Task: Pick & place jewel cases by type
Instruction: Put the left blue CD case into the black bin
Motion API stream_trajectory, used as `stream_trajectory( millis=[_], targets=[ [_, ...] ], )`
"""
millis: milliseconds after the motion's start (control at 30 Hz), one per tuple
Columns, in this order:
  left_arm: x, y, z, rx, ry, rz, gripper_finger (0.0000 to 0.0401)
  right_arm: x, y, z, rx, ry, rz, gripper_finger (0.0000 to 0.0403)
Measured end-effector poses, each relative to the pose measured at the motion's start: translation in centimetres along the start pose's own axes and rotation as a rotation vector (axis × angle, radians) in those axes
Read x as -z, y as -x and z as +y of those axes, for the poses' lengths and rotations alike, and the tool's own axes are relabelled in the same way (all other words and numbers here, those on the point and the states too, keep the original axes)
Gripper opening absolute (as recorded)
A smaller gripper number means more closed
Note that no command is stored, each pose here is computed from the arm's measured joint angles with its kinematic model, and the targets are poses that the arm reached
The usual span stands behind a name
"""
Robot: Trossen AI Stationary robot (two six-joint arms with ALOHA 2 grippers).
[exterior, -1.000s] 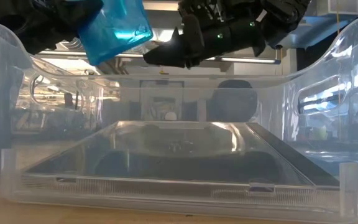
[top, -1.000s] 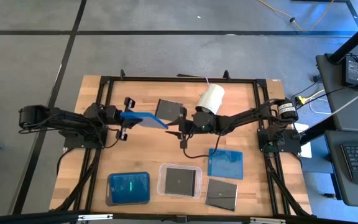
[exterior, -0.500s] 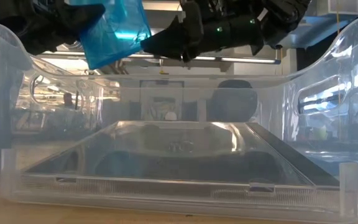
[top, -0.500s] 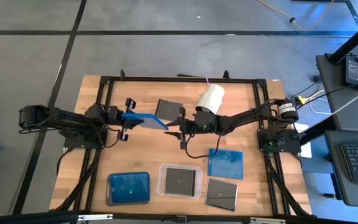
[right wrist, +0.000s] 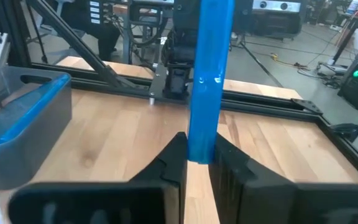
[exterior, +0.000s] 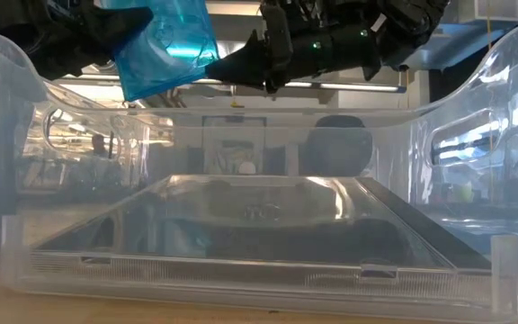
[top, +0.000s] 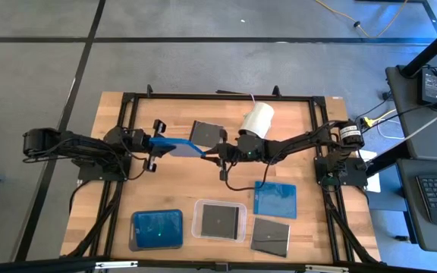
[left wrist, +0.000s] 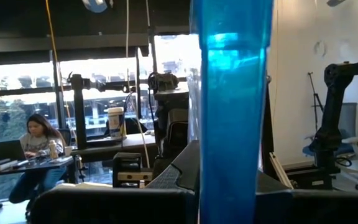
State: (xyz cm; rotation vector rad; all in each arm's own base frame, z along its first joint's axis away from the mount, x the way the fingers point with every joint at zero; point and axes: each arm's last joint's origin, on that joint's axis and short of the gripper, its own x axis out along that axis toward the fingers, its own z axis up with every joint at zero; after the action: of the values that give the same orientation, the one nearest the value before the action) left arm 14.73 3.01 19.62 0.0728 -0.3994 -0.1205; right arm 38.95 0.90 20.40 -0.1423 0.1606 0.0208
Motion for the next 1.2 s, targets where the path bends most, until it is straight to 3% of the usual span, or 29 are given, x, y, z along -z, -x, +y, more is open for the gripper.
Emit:
stream_trajectory(
  millis=[400,700,867,1200],
  targets=[
    [0.0,0.0,0.0,-0.005,0.013,0.001,0.003,0.0,0.0,0.1,-0.007,-0.025,0.003,0.0054],
    [0.0,0.0,0.2,-0.062,0.027,-0.003,0.0116,0.1,0.0,0.1,-0.011,-0.029,0.008,0.0054],
    [0.3,0.0,0.4,-0.125,0.057,0.025,0.0164,0.5,0.0,0.0,0.049,-0.026,0.053,0.0053],
    [1.9,0.2,0.4,-0.144,0.171,0.178,0.0191,2.5,0.3,0.2,0.042,-0.083,0.271,0.0053]
  ],
)
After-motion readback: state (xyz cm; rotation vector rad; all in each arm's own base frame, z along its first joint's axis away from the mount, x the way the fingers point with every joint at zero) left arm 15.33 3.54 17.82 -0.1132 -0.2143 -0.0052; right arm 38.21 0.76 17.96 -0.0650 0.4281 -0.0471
